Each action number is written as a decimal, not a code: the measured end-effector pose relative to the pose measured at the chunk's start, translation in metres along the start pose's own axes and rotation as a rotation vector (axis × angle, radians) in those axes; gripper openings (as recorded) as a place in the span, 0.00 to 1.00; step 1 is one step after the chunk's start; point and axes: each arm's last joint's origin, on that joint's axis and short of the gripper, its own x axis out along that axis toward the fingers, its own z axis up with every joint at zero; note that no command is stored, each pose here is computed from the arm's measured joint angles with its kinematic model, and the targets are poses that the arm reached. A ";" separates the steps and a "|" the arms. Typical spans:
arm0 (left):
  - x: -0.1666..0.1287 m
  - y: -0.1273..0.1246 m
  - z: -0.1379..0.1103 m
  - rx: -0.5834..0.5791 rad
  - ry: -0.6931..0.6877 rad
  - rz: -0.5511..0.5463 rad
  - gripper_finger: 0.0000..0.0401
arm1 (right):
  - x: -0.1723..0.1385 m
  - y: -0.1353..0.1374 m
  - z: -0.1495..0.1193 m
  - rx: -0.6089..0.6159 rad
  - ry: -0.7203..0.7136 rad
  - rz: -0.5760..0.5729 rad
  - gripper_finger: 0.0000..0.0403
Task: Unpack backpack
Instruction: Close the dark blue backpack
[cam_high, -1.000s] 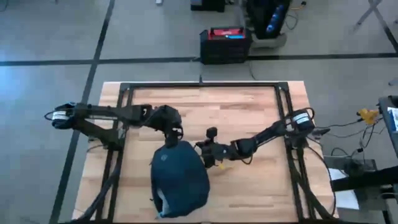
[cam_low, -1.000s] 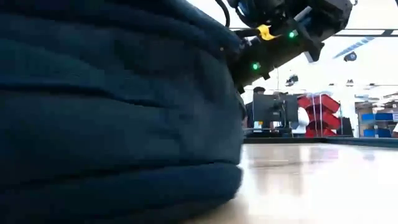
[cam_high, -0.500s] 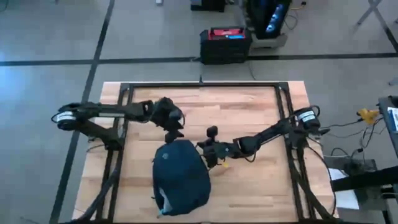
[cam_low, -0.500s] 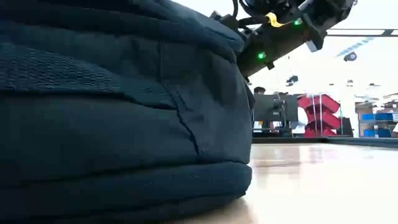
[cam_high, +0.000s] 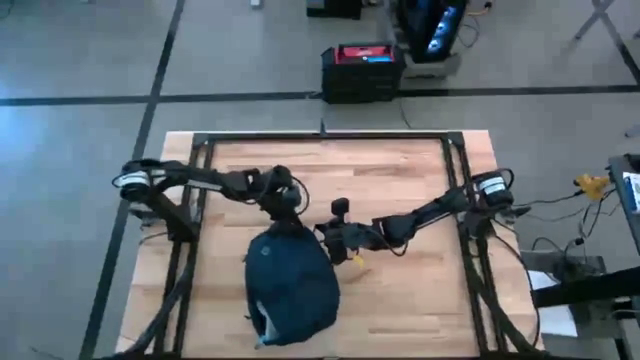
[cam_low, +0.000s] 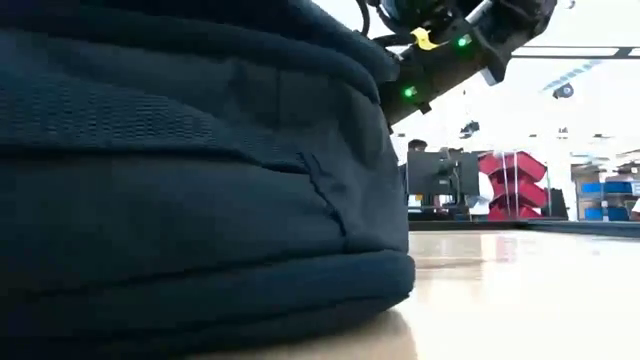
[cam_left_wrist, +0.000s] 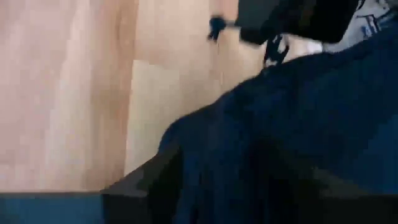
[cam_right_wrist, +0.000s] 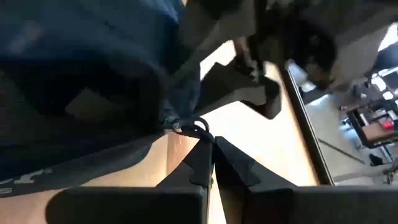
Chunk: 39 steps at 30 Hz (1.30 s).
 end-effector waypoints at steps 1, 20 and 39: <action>0.001 0.001 -0.001 0.004 0.005 0.001 0.24 | 0.000 0.000 0.000 -0.014 0.005 0.002 0.00; -0.079 -0.027 -0.008 0.049 -0.007 0.432 0.00 | -0.057 -0.013 0.028 0.023 -0.001 0.081 0.00; -0.112 -0.042 -0.012 0.121 -0.093 0.619 0.00 | -0.088 0.023 0.031 0.013 0.069 0.148 0.00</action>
